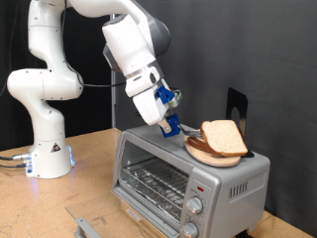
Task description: Make a piece of toast with the oven
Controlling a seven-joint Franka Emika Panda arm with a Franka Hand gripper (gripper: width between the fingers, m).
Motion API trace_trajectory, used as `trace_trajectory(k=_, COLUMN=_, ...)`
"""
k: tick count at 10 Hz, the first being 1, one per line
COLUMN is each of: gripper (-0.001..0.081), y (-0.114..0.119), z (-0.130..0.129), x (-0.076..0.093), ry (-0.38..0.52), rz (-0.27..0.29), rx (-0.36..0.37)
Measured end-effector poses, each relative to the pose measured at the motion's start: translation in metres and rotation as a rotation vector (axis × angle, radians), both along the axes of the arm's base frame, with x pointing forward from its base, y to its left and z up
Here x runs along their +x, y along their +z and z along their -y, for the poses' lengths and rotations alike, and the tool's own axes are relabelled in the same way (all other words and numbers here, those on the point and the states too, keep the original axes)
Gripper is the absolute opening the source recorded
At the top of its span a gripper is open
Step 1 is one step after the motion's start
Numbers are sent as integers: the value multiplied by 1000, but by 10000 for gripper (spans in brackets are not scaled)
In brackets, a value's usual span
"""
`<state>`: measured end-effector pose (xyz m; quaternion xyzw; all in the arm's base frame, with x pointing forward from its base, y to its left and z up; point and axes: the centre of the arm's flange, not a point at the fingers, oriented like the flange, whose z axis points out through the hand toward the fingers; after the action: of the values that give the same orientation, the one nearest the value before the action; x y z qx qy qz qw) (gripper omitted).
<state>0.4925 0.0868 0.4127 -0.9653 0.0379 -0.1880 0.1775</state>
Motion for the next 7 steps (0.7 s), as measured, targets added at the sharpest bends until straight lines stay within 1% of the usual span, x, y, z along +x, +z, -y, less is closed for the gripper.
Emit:
trace_trajectory(k=5, gripper=363, y=-1, z=0, x=0, ry=6, rz=-2, rx=-3)
trace_trajectory(k=6, gripper=363, y=-1, z=0, x=-1, ry=32, rz=-1, rx=-1)
trace_trajectory(k=7, gripper=363, y=-2, z=1, x=-3, ry=78, rz=2, rx=16)
